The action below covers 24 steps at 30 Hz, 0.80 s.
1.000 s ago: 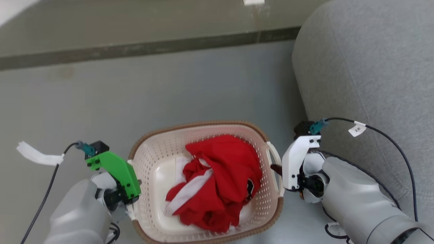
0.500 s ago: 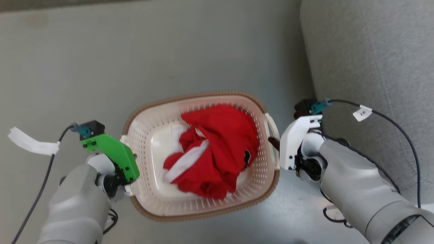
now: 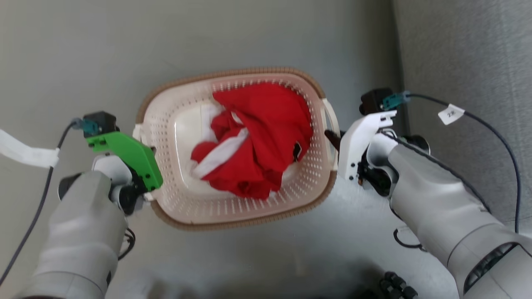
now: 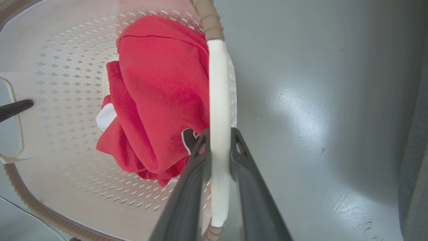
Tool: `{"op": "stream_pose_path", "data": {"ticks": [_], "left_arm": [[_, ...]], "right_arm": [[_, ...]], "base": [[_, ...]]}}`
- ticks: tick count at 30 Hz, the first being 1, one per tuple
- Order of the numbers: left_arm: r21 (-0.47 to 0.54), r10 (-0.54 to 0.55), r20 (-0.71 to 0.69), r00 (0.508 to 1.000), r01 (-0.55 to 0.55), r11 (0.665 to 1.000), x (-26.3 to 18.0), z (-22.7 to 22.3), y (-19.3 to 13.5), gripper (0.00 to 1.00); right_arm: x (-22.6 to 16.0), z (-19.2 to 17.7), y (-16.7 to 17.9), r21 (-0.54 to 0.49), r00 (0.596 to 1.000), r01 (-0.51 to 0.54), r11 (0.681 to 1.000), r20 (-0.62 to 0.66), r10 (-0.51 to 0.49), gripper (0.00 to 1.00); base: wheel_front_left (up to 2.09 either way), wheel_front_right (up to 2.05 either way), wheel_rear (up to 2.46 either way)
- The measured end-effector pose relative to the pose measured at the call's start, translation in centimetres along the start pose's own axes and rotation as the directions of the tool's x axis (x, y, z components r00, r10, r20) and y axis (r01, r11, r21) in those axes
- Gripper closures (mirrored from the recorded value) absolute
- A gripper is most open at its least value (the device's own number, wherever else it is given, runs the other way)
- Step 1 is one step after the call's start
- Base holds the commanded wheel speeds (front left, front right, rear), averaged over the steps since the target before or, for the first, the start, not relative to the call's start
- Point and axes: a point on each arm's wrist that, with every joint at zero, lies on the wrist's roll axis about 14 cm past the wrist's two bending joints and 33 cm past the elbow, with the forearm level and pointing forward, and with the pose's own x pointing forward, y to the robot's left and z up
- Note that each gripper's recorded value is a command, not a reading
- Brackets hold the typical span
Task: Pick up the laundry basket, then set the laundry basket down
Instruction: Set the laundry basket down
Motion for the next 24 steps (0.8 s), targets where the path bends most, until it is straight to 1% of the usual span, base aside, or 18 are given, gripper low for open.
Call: {"op": "stream_pose_path", "data": {"ticks": [2,9,17,24], "left_arm": [[0.004,0.003,0.004,1.0,-0.003,1.0,0.7,0.2,0.4,1.0],[-0.018,0.018,0.036,0.999,-0.018,1.0,3.2,1.1,2.4,1.0],[-0.048,0.039,0.011,0.999,-0.039,0.998,5.1,-0.8,4.1,1.0],[-0.04,0.044,-0.003,0.999,-0.044,0.998,5.3,-1.5,4.4,1.0]], "right_arm": [[0.8,-0.2,-0.2,-0.01,1.0,-0.002,1.0,-0.014,0.002,1.0],[3.5,0.8,-0.8,-0.037,1.0,-0.011,0.999,0.006,0.012,1.0],[5.5,-1.7,-1.5,-0.017,0.999,-0.008,1.0,-0.053,0.007,1.0],[5.9,-2.3,-1.7,-0.005,0.998,-0.004,1.0,-0.067,0.003,1.0]], "base": [[0.0,0.0,0.0],[0.0,0.0,0.0],[0.0,0.0,0.0],[0.0,0.0,0.0]]}}
